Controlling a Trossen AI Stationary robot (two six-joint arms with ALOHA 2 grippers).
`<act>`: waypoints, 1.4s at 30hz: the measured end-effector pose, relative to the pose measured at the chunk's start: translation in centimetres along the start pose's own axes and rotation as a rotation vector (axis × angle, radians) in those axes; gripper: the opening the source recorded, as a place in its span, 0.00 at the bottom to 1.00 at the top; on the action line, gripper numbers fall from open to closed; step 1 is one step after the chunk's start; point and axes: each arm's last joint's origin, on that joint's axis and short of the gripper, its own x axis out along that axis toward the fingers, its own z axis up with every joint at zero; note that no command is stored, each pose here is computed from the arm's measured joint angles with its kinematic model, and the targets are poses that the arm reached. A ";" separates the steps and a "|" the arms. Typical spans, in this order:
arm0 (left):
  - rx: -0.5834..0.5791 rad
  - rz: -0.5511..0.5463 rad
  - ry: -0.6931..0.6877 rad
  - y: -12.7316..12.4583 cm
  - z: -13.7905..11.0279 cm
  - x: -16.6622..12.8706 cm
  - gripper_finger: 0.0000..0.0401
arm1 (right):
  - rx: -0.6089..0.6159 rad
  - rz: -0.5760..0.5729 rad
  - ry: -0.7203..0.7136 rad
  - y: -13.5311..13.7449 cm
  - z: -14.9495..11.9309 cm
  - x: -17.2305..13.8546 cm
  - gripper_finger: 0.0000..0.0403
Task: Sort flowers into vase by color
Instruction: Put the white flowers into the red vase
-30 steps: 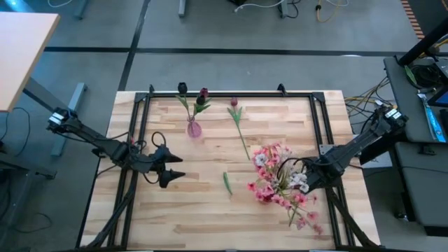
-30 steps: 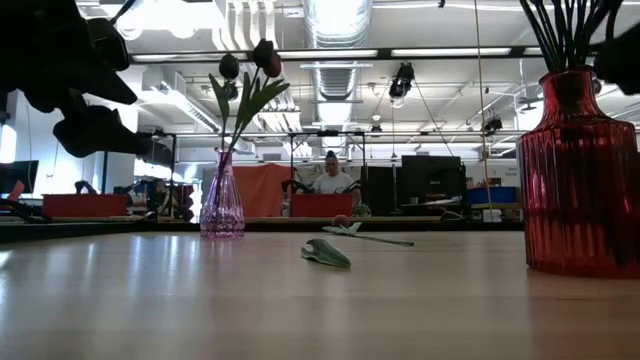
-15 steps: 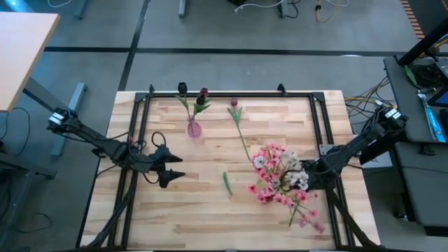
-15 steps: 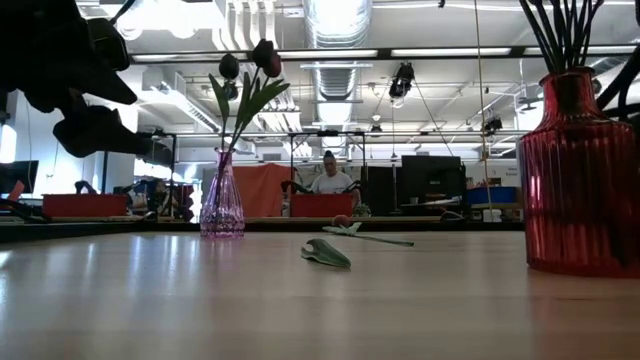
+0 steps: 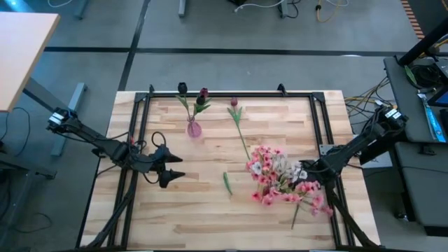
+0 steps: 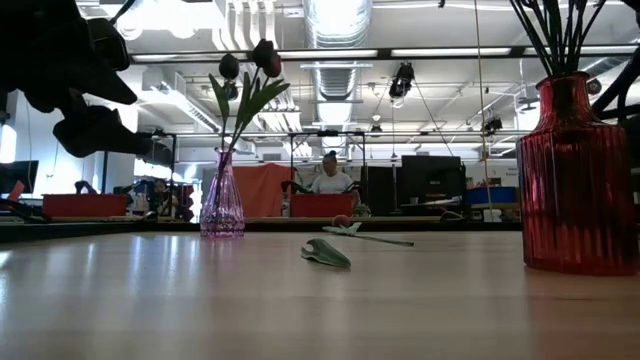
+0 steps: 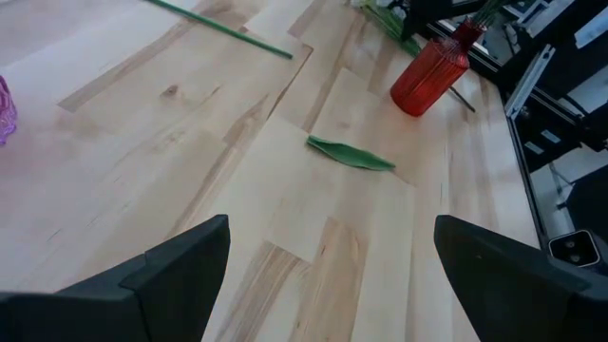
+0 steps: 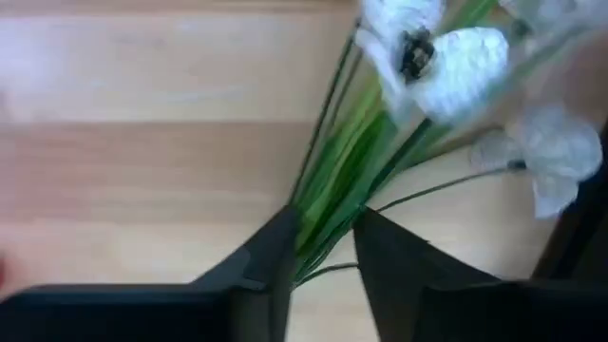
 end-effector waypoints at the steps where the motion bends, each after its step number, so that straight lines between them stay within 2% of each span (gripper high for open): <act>1: 0.000 0.000 0.000 0.0 0.0 0.0 0.88 | -0.005 0.004 0.003 0.1 -0.1 -0.1 0.20; 6: 0.000 0.000 0.000 0.0 0.0 0.0 0.88 | -0.037 0.021 0.013 0.5 -0.5 -0.7 0.05; 8: 0.001 0.000 0.001 0.0 0.0 0.0 0.88 | -0.050 0.014 0.008 0.5 -0.5 -0.9 0.03; 13: 0.001 0.000 0.002 0.0 0.0 0.0 0.88 | -0.064 -0.029 -0.020 0.5 -0.7 -2.1 0.03; 19: -0.005 0.000 0.002 0.0 0.0 0.0 0.88 | -0.080 -0.115 -0.094 0.3 -1.1 -5.4 0.03; 32: -0.012 -0.002 0.000 0.0 0.0 0.0 0.88 | -0.099 -0.043 -0.249 -0.2 -1.8 -14.0 0.03; 34: -0.013 -0.003 0.000 0.0 0.0 0.0 0.88 | -0.104 -0.006 -0.278 -0.2 -1.9 -15.4 0.03; 38: -0.013 -0.010 -0.006 -0.1 0.1 0.0 0.88 | -0.170 0.169 -0.368 0.1 -2.1 -18.0 0.03; 42: 0.014 -0.063 -0.048 -0.7 0.5 0.0 0.88 | -0.232 0.327 -0.502 0.3 -2.0 -20.5 0.03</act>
